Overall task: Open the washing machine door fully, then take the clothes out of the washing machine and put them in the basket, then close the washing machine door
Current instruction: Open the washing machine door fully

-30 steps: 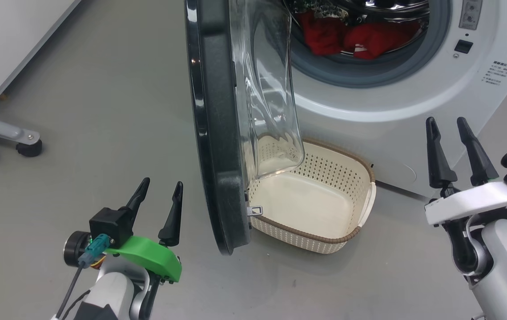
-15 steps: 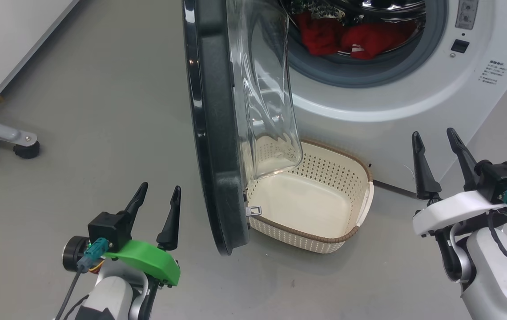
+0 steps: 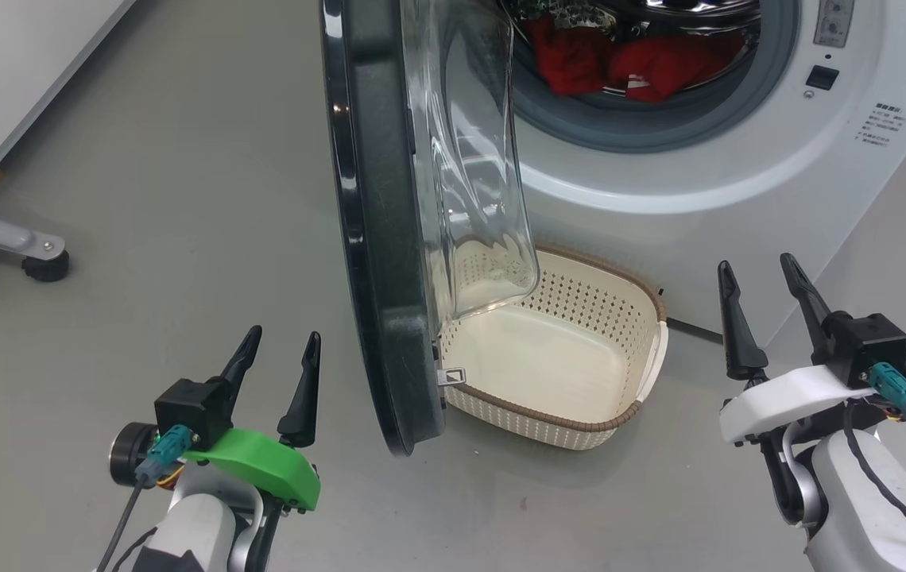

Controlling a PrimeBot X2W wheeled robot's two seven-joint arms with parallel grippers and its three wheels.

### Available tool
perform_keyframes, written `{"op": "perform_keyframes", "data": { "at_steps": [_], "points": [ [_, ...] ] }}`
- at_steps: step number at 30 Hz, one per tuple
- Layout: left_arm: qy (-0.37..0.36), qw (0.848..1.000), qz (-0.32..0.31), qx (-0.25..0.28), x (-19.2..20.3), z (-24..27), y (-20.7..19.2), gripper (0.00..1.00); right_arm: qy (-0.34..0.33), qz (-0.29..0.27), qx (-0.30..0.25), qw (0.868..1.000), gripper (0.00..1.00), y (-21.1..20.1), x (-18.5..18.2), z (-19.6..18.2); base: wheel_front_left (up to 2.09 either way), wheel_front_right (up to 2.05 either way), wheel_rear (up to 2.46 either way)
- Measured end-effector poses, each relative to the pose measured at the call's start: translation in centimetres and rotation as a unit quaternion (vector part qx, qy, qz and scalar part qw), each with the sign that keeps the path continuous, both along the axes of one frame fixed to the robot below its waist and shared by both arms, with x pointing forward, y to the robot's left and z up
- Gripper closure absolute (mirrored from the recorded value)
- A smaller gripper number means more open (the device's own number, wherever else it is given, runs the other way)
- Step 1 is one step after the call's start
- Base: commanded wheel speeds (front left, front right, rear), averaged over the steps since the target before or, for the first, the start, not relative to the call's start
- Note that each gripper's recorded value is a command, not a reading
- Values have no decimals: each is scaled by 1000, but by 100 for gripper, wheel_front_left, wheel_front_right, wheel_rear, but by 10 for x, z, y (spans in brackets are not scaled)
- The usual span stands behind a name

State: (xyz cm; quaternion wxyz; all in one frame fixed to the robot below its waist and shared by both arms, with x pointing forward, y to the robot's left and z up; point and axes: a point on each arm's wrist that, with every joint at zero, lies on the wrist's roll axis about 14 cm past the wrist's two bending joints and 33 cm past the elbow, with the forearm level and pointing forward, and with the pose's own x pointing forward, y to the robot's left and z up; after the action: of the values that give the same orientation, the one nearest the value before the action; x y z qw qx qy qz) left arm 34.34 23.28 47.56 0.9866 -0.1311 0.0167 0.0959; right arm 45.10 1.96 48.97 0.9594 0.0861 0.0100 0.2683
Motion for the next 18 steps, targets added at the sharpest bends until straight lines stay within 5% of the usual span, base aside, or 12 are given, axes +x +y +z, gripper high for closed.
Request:
{"op": "perform_keyframes", "data": {
  "at_steps": [18],
  "points": [
    [1,1000,3,0,-1,0,2,0,5,-11,-6,1000,0,0,-5,-7,0,0,0]
  ]
}}
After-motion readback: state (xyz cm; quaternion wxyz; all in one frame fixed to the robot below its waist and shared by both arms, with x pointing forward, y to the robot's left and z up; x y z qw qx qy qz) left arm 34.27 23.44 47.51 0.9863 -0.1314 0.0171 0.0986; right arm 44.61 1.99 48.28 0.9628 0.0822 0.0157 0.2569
